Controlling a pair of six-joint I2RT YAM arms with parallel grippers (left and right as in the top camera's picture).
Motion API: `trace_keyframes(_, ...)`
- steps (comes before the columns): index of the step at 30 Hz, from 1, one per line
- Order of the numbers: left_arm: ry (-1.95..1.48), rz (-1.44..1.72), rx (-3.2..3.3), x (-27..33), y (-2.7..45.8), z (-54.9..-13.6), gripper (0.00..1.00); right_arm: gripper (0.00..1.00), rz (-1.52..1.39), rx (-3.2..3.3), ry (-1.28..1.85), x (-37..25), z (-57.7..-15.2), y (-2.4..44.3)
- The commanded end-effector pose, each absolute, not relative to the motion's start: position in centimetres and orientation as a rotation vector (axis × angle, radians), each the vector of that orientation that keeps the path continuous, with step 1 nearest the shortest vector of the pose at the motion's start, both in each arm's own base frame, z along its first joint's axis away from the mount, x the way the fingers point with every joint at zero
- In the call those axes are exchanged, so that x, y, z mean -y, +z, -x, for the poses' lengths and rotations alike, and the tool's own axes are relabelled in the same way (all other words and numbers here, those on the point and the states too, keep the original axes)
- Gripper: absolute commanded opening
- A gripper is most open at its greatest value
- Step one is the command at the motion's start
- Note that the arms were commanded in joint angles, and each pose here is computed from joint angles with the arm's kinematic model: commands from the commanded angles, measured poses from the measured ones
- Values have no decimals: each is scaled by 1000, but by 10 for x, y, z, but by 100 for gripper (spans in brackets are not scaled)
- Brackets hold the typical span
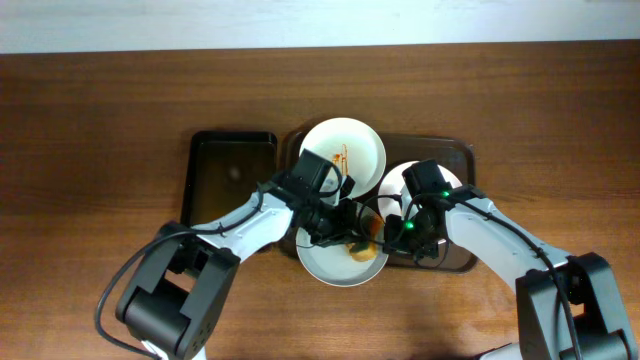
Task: Clean dirty plates on tray and stack at the side
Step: 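Scrub the front plate with the sponge using the left gripper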
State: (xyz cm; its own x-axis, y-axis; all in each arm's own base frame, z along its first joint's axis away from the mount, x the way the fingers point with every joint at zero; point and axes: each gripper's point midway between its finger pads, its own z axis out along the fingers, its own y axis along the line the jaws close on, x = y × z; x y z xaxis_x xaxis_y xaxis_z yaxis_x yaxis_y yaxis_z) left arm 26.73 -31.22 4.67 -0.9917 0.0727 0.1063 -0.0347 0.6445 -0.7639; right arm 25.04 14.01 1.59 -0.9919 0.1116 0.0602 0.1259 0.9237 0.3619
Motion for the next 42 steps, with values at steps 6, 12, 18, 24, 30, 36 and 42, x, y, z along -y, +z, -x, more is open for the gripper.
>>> trace_keyframes(6, 1286, -47, 2642, 313, 41, -254, 0, 18, 173, 3052, -568, -142, -253, 17)
trace_keyframes(12, 1275, -53, 2609, 312, 40, -247, 0, 18, 172, 3053, -568, -142, -253, 17)
trace_keyframes(18, 1173, -42, 2687, 313, 24, -240, 0, 18, 172, 3052, -568, -142, -253, 17)
trace_keyframes(24, 783, -190, 3034, 264, -15, -274, 0, 18, 175, 3044, -560, -141, -251, 16)
trace_keyframes(30, 771, -99, 3138, 221, -16, -310, 0, 18, 175, 3043, -559, -141, -250, 16)
trace_keyframes(36, 695, 88, 3276, 206, 22, -315, 0, 18, 177, 3034, -551, -140, -248, 16)
trace_keyframes(42, 582, 55, 3522, 180, 87, -331, 0, 18, 171, 3054, -568, -142, -253, 17)
